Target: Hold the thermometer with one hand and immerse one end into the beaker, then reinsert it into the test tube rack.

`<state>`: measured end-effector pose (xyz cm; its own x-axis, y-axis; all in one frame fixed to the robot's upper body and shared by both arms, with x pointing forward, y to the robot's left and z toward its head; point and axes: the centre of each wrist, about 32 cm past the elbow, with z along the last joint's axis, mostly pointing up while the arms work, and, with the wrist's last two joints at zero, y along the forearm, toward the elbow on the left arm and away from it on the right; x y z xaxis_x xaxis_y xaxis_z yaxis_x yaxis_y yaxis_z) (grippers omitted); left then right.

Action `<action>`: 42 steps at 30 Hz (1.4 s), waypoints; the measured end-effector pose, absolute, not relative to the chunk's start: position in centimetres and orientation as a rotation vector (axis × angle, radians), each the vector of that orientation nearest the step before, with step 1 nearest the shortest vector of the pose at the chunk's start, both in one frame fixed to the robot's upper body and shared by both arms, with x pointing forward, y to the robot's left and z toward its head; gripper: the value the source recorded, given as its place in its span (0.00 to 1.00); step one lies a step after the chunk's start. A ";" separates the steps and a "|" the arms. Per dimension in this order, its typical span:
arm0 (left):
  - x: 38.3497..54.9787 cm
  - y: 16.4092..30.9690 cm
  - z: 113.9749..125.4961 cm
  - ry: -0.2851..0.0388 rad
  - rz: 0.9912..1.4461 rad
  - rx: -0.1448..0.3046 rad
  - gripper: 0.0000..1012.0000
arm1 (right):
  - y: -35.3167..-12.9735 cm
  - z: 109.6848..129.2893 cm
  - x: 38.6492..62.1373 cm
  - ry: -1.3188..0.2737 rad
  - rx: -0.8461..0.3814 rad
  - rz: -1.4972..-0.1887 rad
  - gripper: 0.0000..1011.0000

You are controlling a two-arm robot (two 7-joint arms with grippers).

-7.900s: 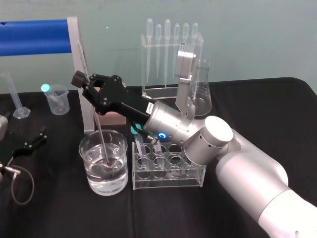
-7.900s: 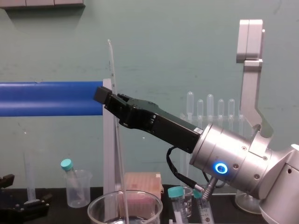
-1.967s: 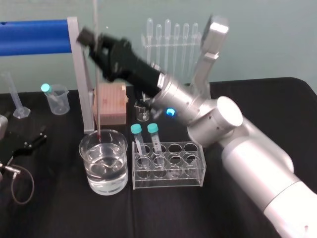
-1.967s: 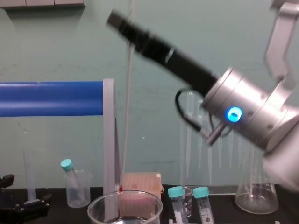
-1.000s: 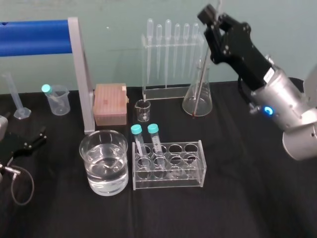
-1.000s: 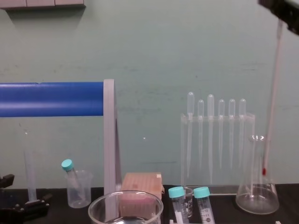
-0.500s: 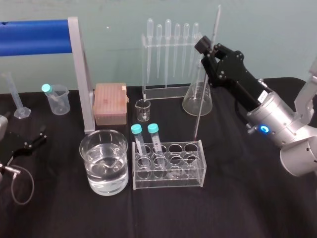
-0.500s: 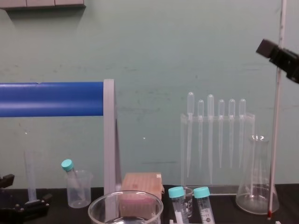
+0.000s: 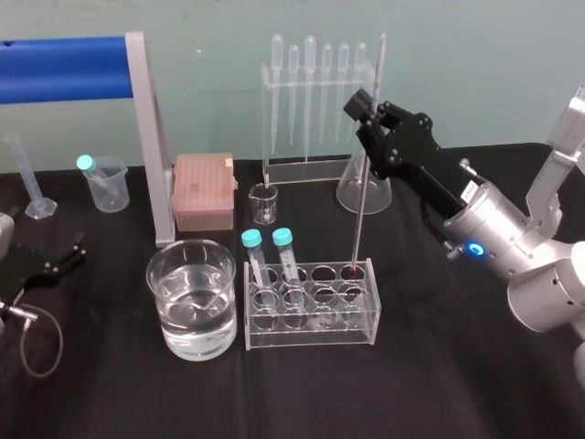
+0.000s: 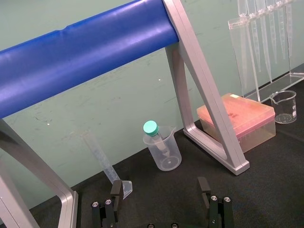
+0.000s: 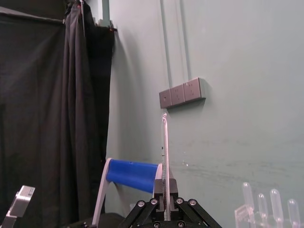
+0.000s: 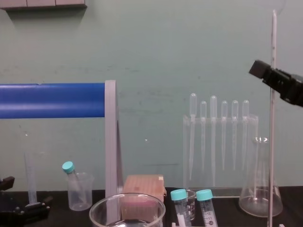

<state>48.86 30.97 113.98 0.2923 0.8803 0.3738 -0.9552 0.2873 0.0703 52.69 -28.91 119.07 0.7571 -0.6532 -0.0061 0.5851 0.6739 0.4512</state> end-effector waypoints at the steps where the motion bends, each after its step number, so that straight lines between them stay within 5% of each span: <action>1: 48.9 31.0 114.0 -0.285 1.248 0.304 1.00 | -28.9 118.9 52.7 -0.156 0.447 -0.700 0.05; 23: 48.9 31.0 114.0 -0.285 1.248 0.304 1.00 | -29.0 116.0 53.3 -0.078 0.428 -0.707 0.05; 42: 48.9 31.0 114.0 -0.285 1.248 0.304 1.00 | -28.8 115.4 53.9 -0.029 0.388 -0.702 0.05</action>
<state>48.86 30.97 113.98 0.2923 0.8803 0.3737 -0.9552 0.2873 0.0703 53.91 -28.79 115.45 0.7660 -0.6345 -0.1030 0.6238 0.6952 0.3571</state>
